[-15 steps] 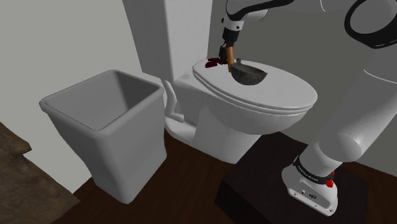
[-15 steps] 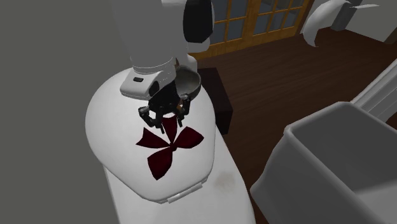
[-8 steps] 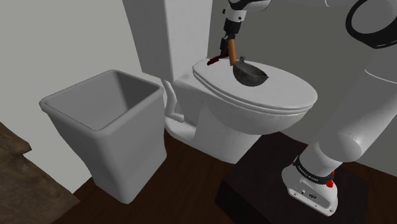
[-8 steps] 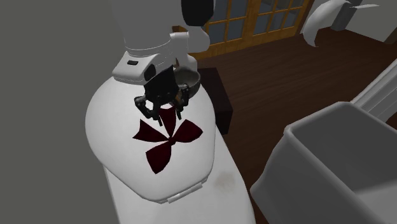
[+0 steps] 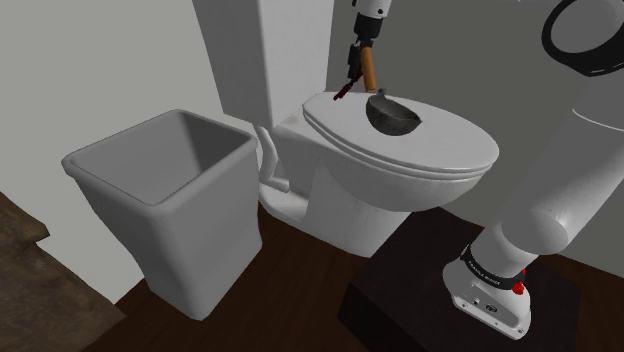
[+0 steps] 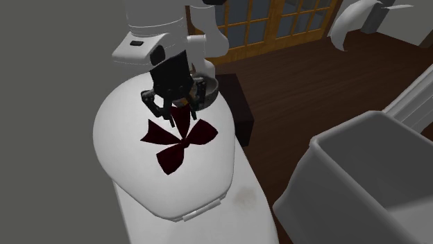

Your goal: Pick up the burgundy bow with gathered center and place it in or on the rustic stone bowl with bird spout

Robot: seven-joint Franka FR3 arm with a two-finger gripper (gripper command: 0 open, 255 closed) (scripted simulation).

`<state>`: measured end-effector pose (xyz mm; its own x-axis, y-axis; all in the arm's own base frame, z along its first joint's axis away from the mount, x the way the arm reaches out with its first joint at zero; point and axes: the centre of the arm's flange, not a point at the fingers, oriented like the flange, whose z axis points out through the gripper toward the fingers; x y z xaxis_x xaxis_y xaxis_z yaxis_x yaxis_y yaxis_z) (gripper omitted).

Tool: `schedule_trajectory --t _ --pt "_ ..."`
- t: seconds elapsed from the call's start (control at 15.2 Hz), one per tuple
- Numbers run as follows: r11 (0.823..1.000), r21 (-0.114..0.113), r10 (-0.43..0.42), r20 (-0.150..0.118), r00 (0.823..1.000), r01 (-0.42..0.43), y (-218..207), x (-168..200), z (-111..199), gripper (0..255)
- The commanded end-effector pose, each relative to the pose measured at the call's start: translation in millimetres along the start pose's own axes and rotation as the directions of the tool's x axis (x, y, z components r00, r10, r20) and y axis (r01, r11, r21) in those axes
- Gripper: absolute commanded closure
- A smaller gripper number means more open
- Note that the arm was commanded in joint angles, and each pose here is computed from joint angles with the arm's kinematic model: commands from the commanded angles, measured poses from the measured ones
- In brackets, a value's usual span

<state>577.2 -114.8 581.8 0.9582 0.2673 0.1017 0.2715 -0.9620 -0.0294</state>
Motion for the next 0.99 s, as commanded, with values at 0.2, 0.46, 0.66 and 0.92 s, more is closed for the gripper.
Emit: schedule_trajectory --t 0.2,0.46,0.66,0.92 --pt "1.0 0.0 0.0 0.0 1.0 0.0 -0.2 3.1 -27.5 255" --pt "1.0 0.0 0.0 0.0 1.0 0.0 0.2 4.0 -32.6 0" --pt "0.807 0.139 0.568 0.083 0.819 -0.574 41.4 -16.0 0.1 0" --pt "0.614 0.178 0.757 0.142 0.638 -0.769 50.1 -31.5 26.2 0"
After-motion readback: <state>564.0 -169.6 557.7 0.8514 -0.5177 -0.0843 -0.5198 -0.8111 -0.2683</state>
